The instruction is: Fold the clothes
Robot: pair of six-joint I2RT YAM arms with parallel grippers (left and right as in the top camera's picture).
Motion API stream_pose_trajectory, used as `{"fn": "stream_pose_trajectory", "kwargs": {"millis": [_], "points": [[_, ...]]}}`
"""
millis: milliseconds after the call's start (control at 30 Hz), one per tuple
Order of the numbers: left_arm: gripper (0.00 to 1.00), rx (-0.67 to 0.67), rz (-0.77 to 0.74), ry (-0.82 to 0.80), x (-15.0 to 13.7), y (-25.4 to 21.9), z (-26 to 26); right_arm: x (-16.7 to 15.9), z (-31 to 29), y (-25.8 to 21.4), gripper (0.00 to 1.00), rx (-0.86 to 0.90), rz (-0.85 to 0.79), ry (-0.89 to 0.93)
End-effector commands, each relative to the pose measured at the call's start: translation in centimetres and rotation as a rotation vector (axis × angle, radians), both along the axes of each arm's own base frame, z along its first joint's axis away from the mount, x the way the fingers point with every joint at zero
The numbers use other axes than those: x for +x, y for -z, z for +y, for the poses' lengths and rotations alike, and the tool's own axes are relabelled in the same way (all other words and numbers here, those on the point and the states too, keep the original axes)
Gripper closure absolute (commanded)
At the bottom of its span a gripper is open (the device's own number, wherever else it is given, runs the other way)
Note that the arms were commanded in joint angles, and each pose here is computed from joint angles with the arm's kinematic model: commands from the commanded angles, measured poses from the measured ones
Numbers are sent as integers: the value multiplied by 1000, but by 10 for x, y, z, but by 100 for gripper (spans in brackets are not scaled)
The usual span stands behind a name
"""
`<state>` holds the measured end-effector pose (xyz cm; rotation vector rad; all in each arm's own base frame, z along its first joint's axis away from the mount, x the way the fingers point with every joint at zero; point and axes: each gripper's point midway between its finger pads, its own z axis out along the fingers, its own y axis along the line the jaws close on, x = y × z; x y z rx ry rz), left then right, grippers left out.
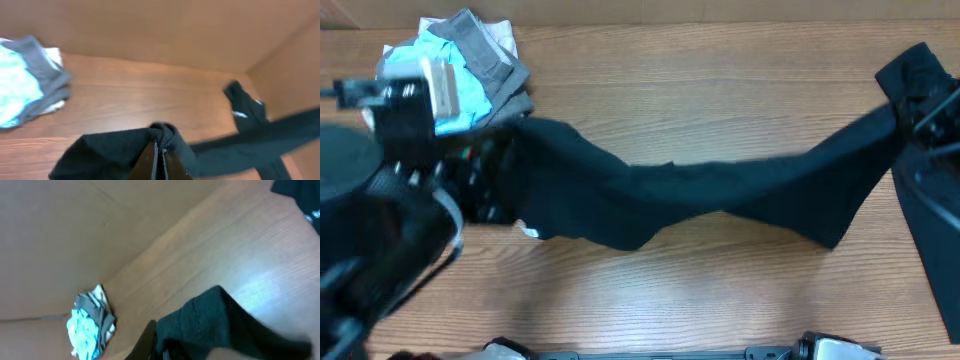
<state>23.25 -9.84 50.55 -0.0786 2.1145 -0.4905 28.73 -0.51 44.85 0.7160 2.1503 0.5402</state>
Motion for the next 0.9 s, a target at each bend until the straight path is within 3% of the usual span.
{"fn": "stream_pose_trajectory", "kwargs": {"millis": [0, 233, 333, 433, 600, 700, 867], "points": [[96, 93, 76, -119, 72, 31, -5, 41, 0, 9, 96, 29, 9, -36], [96, 143, 56, -162, 228, 87, -22, 128, 13, 29, 96, 56, -39, -139], [96, 87, -15, -174, 251, 73, -13, 141, 14, 7, 96, 79, -135, -161], [96, 24, -192, -222, 247, 14, 12, 131, 1, -39, 96, 86, -266, -151], [96, -41, -437, -218, 195, -79, 37, 96, -37, -86, 96, 35, -371, -45], [96, -15, -415, -192, 180, -76, 37, 90, -39, -72, 96, 37, -308, -39], [96, 85, -127, -230, 182, 2, 46, 92, -44, -6, 96, 31, -68, -37]]}}
